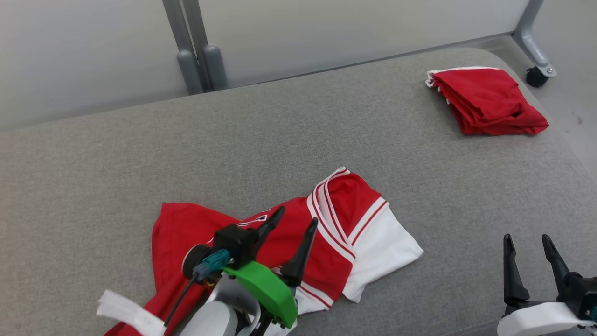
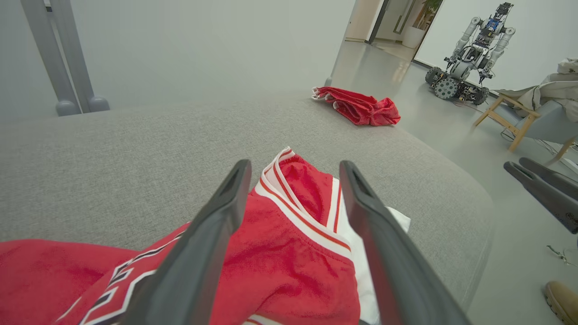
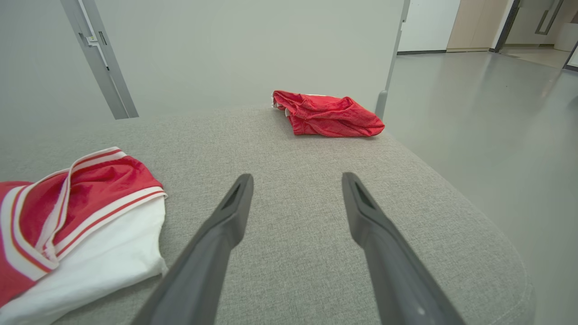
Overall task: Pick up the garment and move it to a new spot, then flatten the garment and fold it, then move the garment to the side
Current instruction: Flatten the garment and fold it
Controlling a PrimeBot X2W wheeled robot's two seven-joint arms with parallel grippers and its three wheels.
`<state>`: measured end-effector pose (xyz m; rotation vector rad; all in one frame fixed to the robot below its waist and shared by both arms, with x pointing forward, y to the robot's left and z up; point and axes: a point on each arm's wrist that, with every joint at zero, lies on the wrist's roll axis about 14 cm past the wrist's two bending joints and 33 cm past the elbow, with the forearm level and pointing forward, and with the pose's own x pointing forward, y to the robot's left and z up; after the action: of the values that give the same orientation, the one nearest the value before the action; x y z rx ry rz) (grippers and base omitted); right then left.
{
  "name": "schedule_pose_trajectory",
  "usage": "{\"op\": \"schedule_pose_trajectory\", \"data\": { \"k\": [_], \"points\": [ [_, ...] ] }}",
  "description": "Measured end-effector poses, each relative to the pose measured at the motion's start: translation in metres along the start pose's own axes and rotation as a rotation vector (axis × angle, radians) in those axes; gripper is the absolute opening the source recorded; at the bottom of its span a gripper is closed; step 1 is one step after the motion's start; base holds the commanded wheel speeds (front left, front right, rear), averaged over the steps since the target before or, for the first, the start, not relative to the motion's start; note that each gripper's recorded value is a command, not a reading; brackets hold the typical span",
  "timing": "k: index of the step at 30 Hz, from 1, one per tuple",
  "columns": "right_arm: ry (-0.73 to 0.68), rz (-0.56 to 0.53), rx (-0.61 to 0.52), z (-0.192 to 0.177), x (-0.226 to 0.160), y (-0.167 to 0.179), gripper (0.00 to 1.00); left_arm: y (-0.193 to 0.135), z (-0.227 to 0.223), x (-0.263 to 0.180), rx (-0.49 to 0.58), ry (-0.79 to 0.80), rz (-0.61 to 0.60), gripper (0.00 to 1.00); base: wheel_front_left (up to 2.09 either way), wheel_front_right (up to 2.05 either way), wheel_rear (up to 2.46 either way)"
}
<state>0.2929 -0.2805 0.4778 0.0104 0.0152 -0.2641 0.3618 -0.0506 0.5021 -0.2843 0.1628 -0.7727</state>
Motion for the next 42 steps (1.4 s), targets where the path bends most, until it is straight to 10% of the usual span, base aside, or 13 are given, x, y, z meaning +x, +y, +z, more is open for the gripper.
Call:
{"op": "schedule_pose_trajectory", "data": {
  "k": [19, 42],
  "points": [
    [0.061, -0.078, -0.007, -0.014, 0.001, -0.02, 1.0, -0.06, -0.081, 0.046, 0.066, 0.38, -0.308, 1.0, 0.0, 0.0, 0.0],
    [0.069, -0.101, 0.001, -0.016, -0.005, -0.026, 1.0, -0.032, -0.138, 0.024, 0.132, 0.625, -0.302, 1.0, 0.0, 0.0, 0.0]
  ]
}}
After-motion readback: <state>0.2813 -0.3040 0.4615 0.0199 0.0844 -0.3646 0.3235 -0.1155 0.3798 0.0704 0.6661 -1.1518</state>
